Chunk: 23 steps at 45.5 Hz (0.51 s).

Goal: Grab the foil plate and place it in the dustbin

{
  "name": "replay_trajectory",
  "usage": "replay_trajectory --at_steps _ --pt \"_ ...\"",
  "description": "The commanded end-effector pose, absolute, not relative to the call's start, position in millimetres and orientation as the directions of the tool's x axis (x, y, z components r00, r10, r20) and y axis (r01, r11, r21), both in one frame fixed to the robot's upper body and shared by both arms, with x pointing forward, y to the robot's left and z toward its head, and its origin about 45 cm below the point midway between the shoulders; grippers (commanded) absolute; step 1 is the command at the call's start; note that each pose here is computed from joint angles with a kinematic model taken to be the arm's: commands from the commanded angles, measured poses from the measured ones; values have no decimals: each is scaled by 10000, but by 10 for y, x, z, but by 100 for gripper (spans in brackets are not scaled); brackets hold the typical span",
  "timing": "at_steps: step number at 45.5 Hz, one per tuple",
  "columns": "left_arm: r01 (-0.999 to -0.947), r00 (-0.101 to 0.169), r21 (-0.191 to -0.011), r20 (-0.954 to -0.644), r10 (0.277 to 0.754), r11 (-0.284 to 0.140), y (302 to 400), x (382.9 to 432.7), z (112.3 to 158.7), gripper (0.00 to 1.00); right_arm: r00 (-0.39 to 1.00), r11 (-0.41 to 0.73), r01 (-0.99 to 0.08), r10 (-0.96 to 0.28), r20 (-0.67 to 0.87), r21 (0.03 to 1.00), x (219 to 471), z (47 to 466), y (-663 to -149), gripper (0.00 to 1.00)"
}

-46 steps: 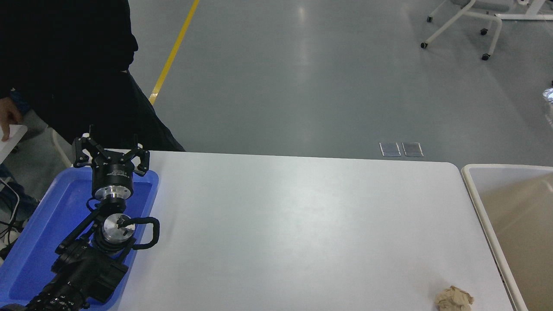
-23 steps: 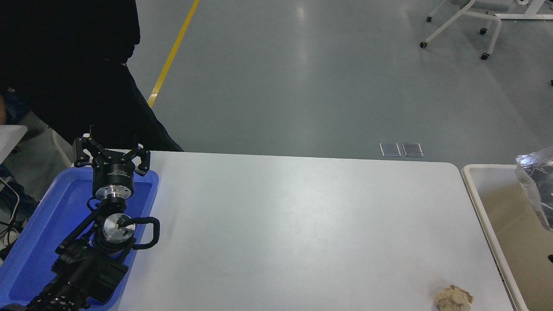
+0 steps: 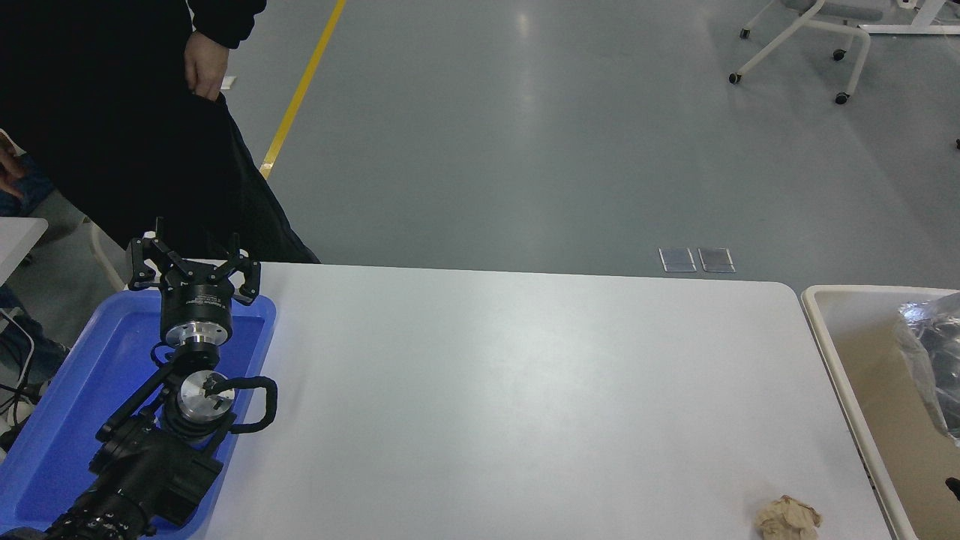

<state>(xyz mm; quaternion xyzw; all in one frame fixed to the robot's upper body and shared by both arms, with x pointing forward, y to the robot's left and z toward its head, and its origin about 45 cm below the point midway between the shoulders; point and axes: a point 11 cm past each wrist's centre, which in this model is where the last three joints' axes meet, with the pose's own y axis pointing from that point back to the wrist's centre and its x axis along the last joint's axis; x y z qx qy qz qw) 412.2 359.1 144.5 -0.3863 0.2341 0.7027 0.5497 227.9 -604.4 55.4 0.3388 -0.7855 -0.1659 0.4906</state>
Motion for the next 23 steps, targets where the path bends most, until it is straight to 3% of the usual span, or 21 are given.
replay_trajectory --at_steps 1,2,3,4,6,8,16,23 --pt "-9534 -964 -965 -8005 5916 -2859 3591 4122 1445 99 -2794 6906 -3654 -7209 6342 6241 2184 468 -6022 0" --pt "-9534 -964 -965 -8005 5916 -2859 3591 4122 1445 99 -2801 6894 -3670 -7221 6325 6245 2186 468 -6020 0" --pt "-9534 -964 -965 -8005 5916 -2859 3591 4122 1445 99 -2797 6872 -3693 -7242 6303 6256 2183 464 -6019 14" --pt "-9534 -964 -965 -8005 5916 -2859 3591 4122 1445 99 -2848 6892 -3707 -7224 6301 6226 2184 469 -6024 34" --pt "-9538 -964 -956 -8005 5916 -2848 3589 4122 1445 99 -2922 6905 -3674 -7217 6275 6231 2166 472 -6039 59" --pt "-9538 -964 -956 -8005 5916 -2848 3589 4122 1444 99 -2931 6884 -3672 -7238 6246 6255 2156 480 -6055 100" --pt "-9534 -964 -965 -8005 5916 -2859 3591 4122 1445 99 -3099 7124 -3670 -6999 6435 5981 2146 654 -6243 100" --pt "-9538 -964 -956 -8005 5916 -2848 3589 4122 1444 99 -3147 7110 -4029 -6989 6422 5763 2335 841 -6304 100"
